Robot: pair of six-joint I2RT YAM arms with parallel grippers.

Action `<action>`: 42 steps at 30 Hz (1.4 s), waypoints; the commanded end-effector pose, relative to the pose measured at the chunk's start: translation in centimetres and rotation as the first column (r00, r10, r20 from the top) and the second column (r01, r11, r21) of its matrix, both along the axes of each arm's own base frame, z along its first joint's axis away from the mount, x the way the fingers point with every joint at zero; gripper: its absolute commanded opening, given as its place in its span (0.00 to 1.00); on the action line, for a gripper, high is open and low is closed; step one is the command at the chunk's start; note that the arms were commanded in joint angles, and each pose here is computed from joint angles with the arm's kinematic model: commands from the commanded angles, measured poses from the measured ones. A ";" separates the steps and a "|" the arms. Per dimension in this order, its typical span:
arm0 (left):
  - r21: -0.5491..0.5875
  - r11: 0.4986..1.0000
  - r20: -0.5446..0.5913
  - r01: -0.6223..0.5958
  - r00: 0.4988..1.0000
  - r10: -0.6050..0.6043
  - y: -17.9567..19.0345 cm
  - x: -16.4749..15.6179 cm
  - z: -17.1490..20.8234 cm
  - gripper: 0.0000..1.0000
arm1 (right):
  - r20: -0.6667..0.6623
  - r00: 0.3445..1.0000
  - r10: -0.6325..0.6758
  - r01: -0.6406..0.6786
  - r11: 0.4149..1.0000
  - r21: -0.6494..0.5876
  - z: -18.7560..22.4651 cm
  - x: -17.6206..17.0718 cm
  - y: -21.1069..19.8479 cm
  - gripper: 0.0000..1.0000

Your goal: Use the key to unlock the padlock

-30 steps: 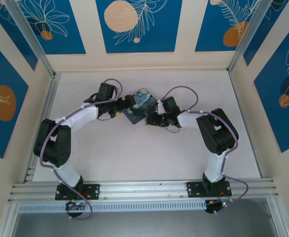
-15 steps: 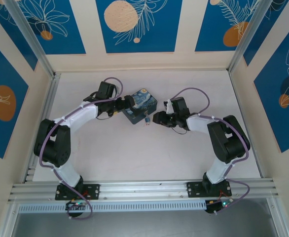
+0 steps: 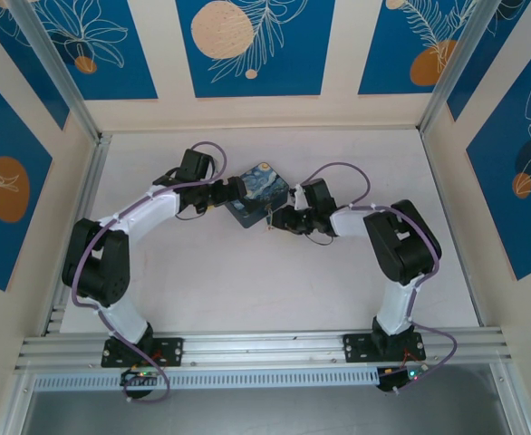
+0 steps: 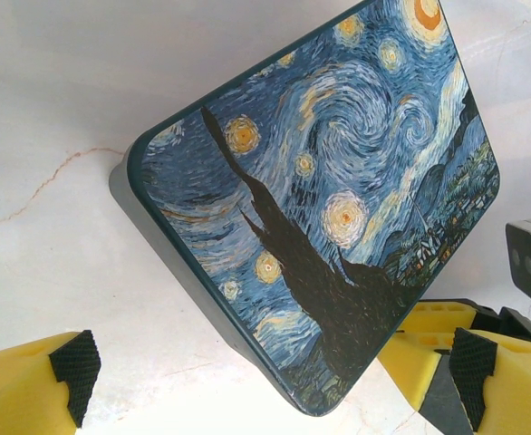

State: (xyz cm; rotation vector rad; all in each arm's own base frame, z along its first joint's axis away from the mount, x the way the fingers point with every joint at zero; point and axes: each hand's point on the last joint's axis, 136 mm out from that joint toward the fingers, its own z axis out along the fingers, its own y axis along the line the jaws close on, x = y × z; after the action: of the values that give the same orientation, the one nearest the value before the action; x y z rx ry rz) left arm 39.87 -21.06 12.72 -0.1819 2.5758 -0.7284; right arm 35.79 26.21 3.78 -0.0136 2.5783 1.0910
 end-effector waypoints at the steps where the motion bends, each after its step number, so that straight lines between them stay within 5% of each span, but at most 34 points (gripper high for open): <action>1: 0.000 1.000 0.011 0.009 1.000 -0.009 -0.1 0.1 0.6 1.00 | 0.017 1.000 0.009 -0.010 1.000 0.027 0.6 0.9 0.9 0.34; 27: -0.029 0.999 -0.001 0.012 1.000 -0.012 -0.7 0.4 0.4 1.00 | -0.007 0.999 0.037 -0.037 0.999 -0.018 -1.6 1.2 1.6 0.29; 42: 0.016 1.000 -0.015 -0.018 1.000 0.019 0.2 0.3 -0.5 1.00 | -0.018 1.000 0.010 -0.011 1.000 -0.016 -1.6 0.3 0.8 0.02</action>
State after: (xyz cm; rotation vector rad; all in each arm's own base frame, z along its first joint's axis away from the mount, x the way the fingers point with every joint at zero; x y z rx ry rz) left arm 39.86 -21.18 12.62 -0.1836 2.5788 -0.7374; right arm 37.32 27.72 2.87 -0.0387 2.5695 1.0968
